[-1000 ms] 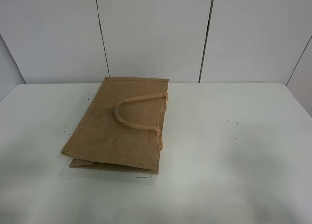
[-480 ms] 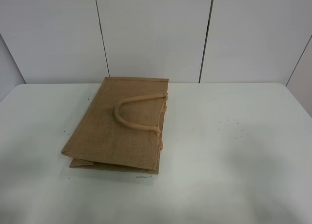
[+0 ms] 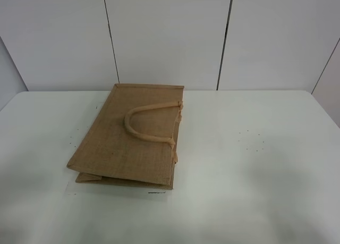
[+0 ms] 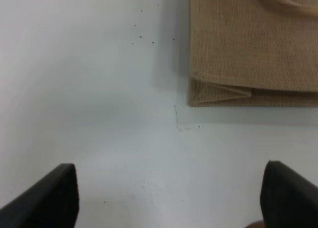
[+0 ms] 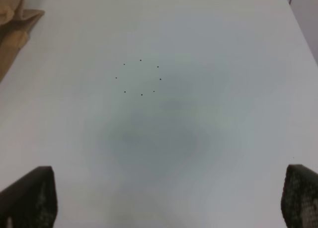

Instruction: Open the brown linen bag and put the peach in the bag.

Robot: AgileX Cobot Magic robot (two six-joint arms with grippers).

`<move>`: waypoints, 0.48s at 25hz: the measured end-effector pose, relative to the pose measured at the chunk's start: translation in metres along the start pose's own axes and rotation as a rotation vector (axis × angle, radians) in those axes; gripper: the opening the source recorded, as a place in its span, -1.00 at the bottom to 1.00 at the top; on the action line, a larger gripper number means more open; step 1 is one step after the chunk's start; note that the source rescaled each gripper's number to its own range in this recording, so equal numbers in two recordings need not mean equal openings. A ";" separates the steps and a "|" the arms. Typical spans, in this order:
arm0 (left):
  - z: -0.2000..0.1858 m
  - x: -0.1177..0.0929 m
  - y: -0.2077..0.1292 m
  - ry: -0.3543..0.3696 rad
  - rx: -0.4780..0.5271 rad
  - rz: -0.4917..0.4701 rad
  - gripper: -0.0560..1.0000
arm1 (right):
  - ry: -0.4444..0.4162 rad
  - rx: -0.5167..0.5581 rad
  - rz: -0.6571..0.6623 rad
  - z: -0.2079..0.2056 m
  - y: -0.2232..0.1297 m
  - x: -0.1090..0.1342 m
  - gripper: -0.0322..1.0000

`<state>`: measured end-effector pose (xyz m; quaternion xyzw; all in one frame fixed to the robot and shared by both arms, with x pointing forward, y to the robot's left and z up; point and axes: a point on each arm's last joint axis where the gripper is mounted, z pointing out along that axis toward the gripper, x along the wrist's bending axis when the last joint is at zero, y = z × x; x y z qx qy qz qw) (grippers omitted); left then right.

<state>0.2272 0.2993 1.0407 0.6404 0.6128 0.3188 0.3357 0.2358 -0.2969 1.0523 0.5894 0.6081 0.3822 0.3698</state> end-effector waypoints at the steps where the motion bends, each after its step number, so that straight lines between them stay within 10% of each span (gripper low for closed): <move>1: 0.000 0.000 0.000 0.000 0.000 0.000 1.00 | 0.000 0.000 0.000 0.000 0.000 0.000 1.00; 12: 0.000 0.000 0.000 -0.023 0.000 0.016 1.00 | 0.000 0.000 0.000 0.000 0.000 0.000 1.00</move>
